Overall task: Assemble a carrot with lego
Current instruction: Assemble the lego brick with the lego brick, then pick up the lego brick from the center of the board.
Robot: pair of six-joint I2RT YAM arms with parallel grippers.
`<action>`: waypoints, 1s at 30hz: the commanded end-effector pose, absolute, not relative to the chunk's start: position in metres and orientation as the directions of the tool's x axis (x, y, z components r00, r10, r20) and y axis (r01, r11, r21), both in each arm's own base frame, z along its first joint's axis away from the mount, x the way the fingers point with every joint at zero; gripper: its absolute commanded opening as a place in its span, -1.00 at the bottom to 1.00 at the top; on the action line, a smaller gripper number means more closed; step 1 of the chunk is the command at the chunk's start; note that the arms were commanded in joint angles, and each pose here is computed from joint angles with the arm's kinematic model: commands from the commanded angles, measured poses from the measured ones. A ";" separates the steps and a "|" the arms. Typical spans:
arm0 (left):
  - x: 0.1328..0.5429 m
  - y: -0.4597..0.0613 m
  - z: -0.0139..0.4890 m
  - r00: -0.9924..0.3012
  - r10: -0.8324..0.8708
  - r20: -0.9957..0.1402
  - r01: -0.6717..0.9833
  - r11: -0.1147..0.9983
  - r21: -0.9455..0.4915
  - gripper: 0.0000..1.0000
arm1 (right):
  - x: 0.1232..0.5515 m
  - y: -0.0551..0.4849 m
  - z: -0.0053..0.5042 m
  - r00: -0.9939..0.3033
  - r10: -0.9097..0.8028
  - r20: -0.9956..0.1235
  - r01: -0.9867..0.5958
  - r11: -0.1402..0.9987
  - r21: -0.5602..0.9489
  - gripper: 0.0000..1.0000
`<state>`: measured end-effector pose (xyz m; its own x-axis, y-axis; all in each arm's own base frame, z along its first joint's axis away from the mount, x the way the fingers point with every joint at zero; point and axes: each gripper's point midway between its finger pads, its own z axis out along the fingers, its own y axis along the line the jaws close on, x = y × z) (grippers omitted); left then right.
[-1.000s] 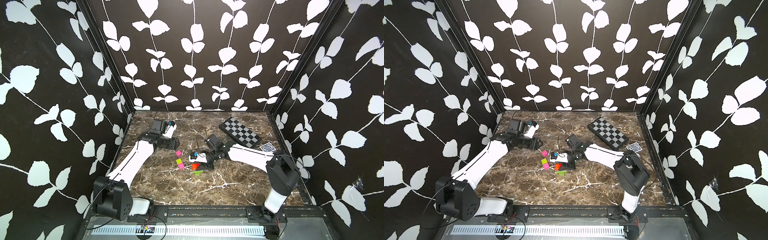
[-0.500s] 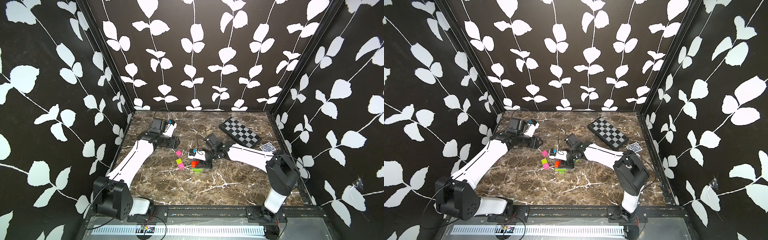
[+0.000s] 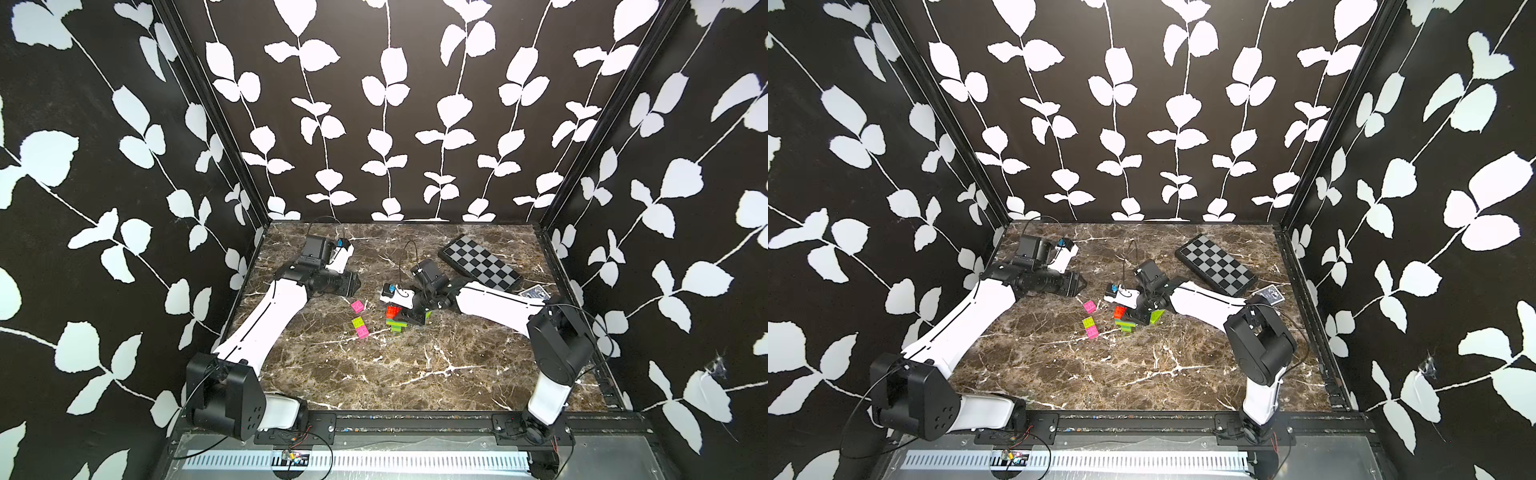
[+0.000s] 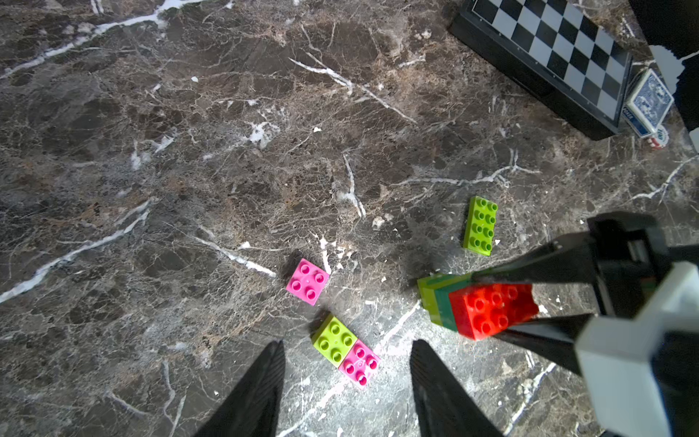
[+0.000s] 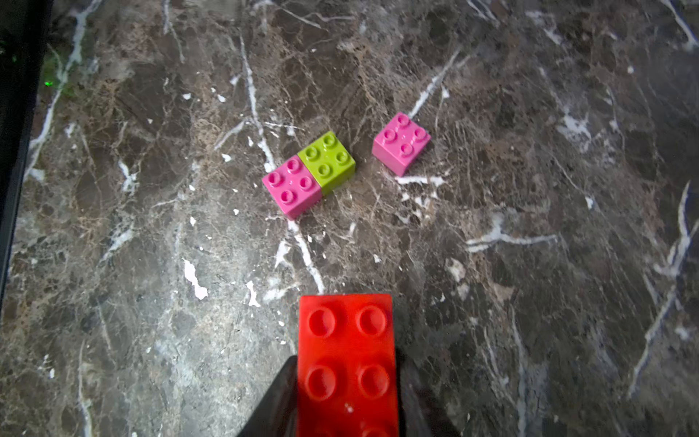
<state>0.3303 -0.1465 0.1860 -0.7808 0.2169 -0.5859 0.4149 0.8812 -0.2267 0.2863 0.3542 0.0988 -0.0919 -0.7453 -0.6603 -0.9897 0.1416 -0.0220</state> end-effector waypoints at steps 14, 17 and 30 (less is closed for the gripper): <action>0.323 -0.140 0.160 -0.843 0.117 -0.524 0.302 0.911 -0.282 0.13 | 0.289 0.344 0.171 -0.163 -0.541 -0.825 -0.971 0.237 0.037 0.43; 0.315 -0.134 0.138 -0.876 0.078 -0.475 0.233 0.932 -0.277 0.12 | 0.281 0.330 0.191 -0.181 -0.487 -0.854 -0.961 0.272 0.049 0.50; 0.297 -0.152 0.077 -0.900 0.243 -0.363 0.300 0.947 -0.110 0.19 | 0.300 0.250 0.173 -0.491 -0.202 -0.847 -0.737 0.616 0.280 0.57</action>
